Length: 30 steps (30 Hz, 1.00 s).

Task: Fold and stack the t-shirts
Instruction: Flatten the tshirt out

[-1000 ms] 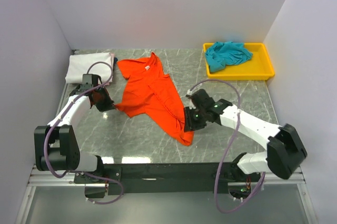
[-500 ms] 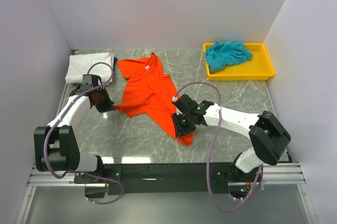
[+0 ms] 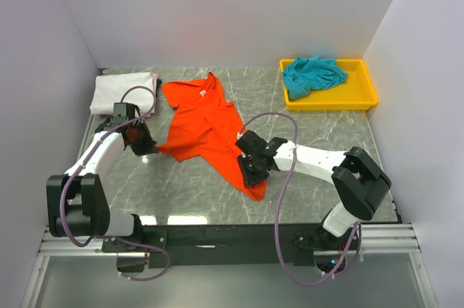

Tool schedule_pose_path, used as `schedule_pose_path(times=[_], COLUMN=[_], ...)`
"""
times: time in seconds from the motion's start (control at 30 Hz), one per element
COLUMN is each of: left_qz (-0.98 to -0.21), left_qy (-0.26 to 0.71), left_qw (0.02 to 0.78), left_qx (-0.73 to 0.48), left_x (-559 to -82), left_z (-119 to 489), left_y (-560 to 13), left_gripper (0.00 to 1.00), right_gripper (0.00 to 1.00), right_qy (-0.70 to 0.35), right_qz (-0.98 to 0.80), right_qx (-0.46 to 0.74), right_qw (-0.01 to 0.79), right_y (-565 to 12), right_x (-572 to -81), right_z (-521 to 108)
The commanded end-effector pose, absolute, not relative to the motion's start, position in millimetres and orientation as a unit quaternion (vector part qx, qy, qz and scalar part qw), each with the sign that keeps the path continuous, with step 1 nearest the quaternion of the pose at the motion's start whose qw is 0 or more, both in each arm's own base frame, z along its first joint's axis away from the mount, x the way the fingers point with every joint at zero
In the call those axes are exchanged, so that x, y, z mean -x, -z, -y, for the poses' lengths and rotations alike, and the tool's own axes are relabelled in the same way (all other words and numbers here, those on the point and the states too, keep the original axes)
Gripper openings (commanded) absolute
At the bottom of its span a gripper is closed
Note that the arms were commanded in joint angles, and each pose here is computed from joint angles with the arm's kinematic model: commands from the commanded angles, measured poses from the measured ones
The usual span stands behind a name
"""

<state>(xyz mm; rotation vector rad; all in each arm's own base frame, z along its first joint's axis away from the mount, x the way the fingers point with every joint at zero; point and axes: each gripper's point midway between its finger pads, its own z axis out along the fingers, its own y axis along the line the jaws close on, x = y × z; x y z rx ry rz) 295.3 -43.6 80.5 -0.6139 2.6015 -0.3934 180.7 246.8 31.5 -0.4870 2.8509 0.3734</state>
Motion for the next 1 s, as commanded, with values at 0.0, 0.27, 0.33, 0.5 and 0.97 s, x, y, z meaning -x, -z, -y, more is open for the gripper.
schedule_pose_path(times=[0.0, 0.27, 0.33, 0.5, 0.97], left_qz=[-0.939, -0.94, -0.941, -0.942, -0.933], left_qy=[0.139, 0.135, 0.133, 0.126, 0.143], left_qw=[0.231, 0.228, 0.228, 0.231, 0.254], left_qx=[0.213, 0.213, 0.211, 0.21, 0.212], left_x=[-295.5, -297.3, -297.1, -298.5, -322.6], left_z=[41.8, 40.9, 39.9, 37.6, 40.5], left_y=[-86.0, -84.0, -84.0, -87.7, -107.2], left_gripper=[0.0, 0.0, 0.0, 0.0, 0.0], right_gripper=[0.35, 0.22, 0.19, 0.11, 0.0], right_qy=[-0.127, -0.151, -0.148, -0.145, -0.204], right_qz=[-0.968, -0.963, -0.965, -0.967, -0.966], right_qx=[0.163, 0.17, 0.169, 0.153, 0.053], right_qw=[0.143, 0.143, 0.139, 0.141, 0.151], right_y=[-47.1, -51.0, -49.7, -58.2, -82.9], right_x=[-193.5, -190.0, -189.7, -191.9, -204.3], right_z=[-254.3, -258.5, -256.7, -241.7, -196.5])
